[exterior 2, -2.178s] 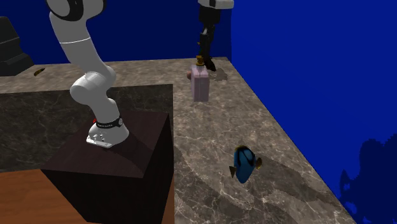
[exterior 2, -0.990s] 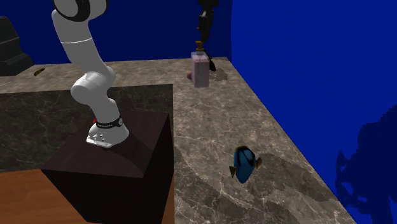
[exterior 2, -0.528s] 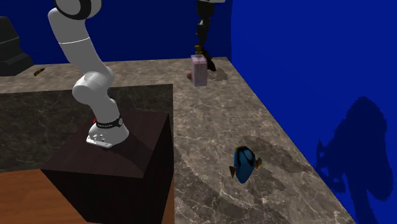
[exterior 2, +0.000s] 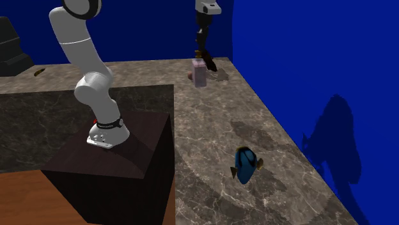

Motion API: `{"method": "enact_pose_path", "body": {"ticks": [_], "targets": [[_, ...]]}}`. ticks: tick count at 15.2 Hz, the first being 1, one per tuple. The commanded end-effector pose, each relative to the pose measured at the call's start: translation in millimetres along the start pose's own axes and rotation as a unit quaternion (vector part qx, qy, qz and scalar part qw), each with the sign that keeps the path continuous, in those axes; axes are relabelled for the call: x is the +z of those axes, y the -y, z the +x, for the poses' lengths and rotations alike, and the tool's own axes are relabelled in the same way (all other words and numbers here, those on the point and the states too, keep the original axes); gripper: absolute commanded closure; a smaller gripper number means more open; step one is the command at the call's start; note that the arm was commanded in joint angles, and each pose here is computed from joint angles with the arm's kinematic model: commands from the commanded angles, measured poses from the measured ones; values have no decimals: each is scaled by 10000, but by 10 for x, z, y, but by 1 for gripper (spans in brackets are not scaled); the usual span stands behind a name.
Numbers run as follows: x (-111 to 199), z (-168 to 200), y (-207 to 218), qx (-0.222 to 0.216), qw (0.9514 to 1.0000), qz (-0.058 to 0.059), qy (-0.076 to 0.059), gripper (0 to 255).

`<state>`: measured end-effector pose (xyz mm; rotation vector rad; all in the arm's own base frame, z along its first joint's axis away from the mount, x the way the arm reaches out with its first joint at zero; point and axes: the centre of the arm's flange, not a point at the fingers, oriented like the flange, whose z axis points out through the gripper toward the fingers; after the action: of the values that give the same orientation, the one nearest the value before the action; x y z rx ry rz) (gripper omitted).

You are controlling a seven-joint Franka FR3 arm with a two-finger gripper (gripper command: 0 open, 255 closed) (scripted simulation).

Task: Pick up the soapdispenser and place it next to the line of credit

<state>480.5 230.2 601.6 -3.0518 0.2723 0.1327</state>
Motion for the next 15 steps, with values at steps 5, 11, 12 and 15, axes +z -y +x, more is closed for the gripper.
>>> {"method": "enact_pose_path", "body": {"ticks": [5, 11, 12, 15], "targets": [[392, -231, 673, 5, 10000, 5, -5, 255], [804, -443, 1316, 5, 10000, 5, -5, 255], [873, -478, 1423, 5, 10000, 5, -5, 255], [1079, -584, 1744, 5, 10000, 5, -5, 255]]}}
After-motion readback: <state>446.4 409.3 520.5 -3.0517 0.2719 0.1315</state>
